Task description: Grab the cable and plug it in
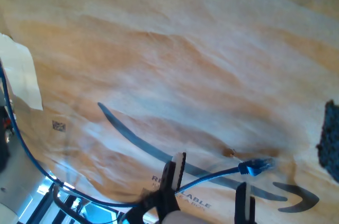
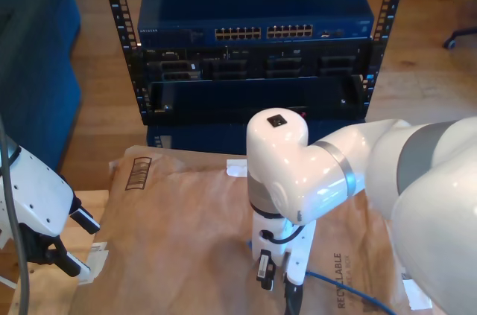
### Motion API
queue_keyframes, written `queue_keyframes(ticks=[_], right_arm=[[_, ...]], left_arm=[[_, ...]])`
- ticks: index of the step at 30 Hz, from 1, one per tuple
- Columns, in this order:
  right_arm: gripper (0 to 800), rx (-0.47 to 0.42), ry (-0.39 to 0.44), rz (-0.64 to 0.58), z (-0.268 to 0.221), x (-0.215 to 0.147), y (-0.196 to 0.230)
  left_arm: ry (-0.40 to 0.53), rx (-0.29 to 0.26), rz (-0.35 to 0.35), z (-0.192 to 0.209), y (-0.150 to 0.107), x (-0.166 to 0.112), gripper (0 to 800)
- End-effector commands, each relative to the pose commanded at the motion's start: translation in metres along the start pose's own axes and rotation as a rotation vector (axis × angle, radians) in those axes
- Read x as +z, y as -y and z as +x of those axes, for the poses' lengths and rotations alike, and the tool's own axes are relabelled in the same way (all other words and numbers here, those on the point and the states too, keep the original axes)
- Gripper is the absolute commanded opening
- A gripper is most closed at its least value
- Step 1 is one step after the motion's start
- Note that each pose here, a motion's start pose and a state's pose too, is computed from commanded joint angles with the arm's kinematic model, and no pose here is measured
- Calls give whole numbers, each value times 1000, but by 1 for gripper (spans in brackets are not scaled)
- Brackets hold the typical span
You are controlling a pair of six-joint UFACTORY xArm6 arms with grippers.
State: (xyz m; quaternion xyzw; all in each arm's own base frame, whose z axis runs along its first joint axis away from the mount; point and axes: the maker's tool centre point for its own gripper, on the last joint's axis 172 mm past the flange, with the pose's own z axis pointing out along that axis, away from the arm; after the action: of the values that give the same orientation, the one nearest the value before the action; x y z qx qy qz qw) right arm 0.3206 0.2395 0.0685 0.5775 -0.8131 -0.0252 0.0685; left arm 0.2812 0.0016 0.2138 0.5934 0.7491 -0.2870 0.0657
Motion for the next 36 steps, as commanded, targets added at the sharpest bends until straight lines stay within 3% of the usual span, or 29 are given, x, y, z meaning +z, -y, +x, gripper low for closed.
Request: queue_keyframes(ticks=[5,10,14,20,29,36], right_arm=[[513,-10,-8,4,-4,2,-8],[358,-10,-8,4,-5,2,-8],[295,38,-7,15,-5,-1,-6],[52,15,-25,59,-1,-6,0],[19,-7,49,122,-7,-52,9],[16,-101,51,119,0,-76,1]], left_arm=[[1,0,3,0,1,0,800],[1,0,6,0,2,0,800],[2,-1,7,0,2,0,800],[4,-1,7,-1,2,0,800],[11,5,4,-4,1,-2,800],[129,23,31,-40,10,-7,800]])
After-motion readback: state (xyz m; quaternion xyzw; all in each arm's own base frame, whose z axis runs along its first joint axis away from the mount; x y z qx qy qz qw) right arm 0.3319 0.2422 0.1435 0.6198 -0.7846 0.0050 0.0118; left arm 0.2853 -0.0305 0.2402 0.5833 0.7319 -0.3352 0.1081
